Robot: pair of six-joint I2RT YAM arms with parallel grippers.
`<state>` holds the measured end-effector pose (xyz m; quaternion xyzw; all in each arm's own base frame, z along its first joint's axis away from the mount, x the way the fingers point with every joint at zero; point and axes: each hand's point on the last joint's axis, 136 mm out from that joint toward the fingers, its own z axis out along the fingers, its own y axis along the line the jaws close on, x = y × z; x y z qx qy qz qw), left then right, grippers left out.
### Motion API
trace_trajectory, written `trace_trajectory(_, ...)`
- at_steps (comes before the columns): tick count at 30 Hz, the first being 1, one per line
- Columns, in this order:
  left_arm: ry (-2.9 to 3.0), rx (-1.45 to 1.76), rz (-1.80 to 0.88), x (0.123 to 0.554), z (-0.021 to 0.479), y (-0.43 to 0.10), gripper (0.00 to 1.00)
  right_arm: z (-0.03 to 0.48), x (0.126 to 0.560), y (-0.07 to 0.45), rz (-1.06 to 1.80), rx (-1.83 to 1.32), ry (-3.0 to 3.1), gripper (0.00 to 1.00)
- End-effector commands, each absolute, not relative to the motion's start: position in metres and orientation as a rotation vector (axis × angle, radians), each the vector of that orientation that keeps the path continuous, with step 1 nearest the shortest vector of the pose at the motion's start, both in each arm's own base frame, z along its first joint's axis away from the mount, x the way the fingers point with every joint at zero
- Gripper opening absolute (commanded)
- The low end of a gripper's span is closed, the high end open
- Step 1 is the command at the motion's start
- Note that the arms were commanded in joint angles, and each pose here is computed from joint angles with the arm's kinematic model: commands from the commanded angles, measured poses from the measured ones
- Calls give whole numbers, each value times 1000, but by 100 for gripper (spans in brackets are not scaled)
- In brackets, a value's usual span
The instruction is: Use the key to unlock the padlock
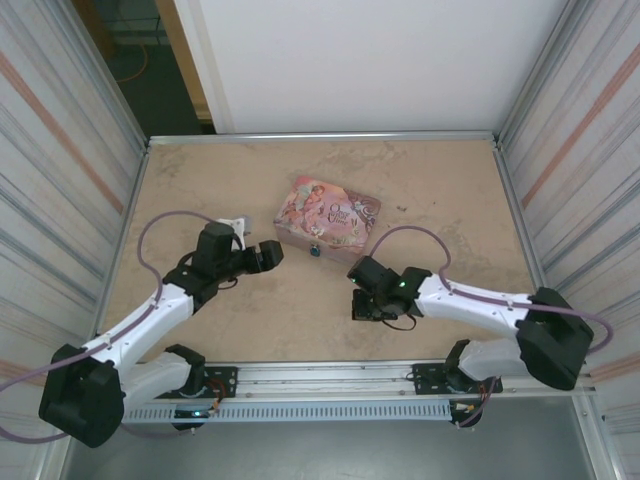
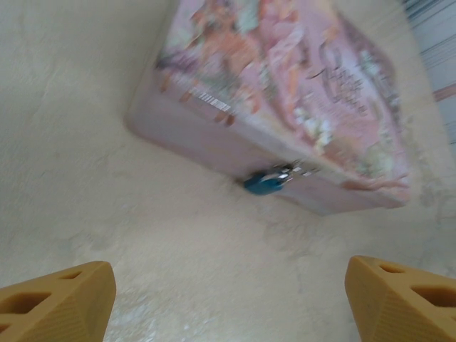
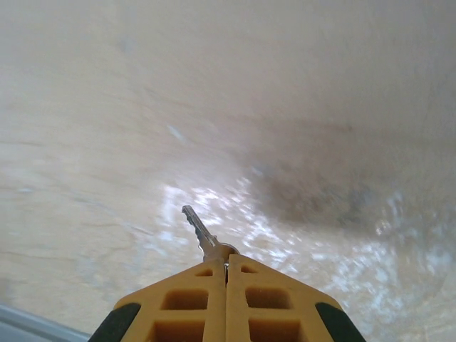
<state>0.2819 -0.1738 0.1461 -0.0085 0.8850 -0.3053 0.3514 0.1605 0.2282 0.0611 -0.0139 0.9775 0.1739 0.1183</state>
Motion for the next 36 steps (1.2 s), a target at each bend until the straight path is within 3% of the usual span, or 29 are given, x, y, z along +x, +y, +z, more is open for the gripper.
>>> trace_trajectory(1,2151,63,-905,292,196,-190,85,100,192,242,635,-87,2631,0)
trace_trajectory(6,2062,145,-1055,296,237,-212,83,151,224,254,829,-50,2340,0)
trace_trajectory(17,1912,368,-1249,298,299,-262,65,253,278,279,1072,-44,1879,0)
trace_trajectory(30,1952,419,-1286,302,286,-298,57,272,286,304,1107,-151,1836,0)
trace_trajectory(36,1969,406,-1291,305,281,-301,47,269,284,302,1105,-151,1843,0)
